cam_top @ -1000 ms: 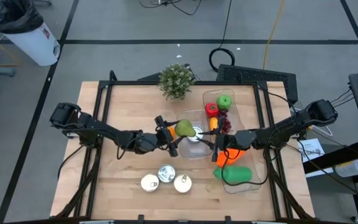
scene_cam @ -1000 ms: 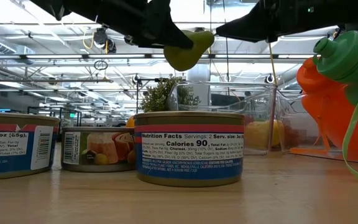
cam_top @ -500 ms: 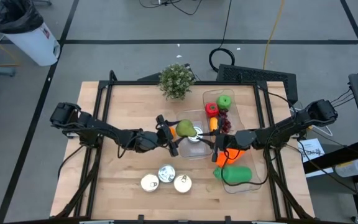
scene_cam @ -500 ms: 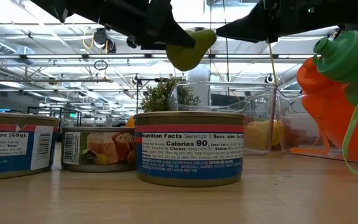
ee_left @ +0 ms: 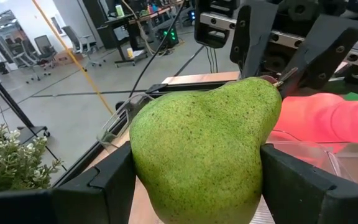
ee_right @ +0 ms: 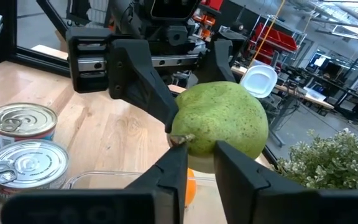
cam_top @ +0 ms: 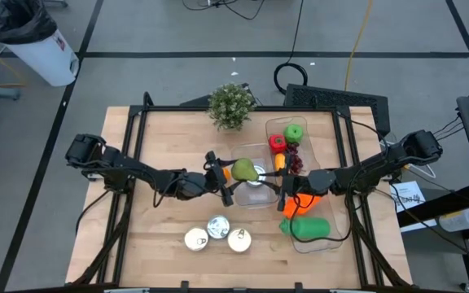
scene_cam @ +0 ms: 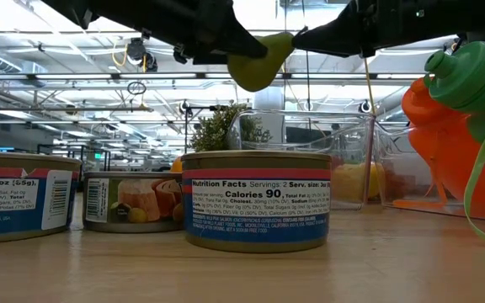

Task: Pick & Place Food Item
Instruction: Put the green pear into the top transparent bin

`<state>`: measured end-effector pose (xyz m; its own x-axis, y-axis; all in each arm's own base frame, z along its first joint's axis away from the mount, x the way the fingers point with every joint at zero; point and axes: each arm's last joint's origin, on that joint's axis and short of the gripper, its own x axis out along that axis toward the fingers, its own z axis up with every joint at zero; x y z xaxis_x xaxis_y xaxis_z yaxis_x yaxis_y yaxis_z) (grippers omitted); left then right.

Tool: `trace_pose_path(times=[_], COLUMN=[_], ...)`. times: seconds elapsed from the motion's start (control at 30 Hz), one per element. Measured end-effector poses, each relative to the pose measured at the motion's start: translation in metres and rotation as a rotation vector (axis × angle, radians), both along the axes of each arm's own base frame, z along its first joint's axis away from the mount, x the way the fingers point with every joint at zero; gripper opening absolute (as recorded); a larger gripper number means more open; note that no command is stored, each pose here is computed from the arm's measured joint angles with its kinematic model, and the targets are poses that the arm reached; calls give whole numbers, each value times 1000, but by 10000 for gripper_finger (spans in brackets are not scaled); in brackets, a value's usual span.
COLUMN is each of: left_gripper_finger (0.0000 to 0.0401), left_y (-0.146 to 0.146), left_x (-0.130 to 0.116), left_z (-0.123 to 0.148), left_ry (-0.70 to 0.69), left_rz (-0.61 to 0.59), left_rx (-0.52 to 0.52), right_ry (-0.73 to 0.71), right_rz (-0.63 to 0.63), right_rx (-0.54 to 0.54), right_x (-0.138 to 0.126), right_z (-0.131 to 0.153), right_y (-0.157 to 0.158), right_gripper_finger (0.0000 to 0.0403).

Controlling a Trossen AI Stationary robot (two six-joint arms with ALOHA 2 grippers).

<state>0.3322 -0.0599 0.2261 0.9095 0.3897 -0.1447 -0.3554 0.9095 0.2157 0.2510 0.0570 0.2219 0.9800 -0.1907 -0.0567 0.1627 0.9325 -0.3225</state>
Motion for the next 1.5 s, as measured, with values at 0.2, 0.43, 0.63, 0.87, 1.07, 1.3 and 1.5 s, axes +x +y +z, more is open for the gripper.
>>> trace_pose_path(times=[0.2, 0.43, 0.63, 0.87, 1.07, 1.3, 1.5], left_gripper_finger=[270, 269, 269, 269, 269, 269, 269], left_y=[0, 1, 3, 3, 3, 3, 3], left_x=[0, -1, -1, -2, -2, -2, -1], left_z=[0, -1, -1, -1, -1, -1, 0], left_ry=[4, 9, 9, 10, 8, 5, -2], left_rz=[1, 60, 99, 113, 107, 107, 107], left_rx=[2, 15, 24, 24, 19, 17, 11], right_ry=[1, -1, 3, -2, -27, -30, -33], right_rz=[38, 55, 51, -19, -27, -27, -28], right_rx=[3, 6, 20, 24, 31, 32, 45], right_x=[0, 0, 0, 0, 0, 0, 1], right_z=[0, 0, 0, 0, 2, 3, 1], right_y=[1, 2, 2, 0, 0, 0, 0], right_gripper_finger=[60, 61, 95, 153, 150, 126, 121])
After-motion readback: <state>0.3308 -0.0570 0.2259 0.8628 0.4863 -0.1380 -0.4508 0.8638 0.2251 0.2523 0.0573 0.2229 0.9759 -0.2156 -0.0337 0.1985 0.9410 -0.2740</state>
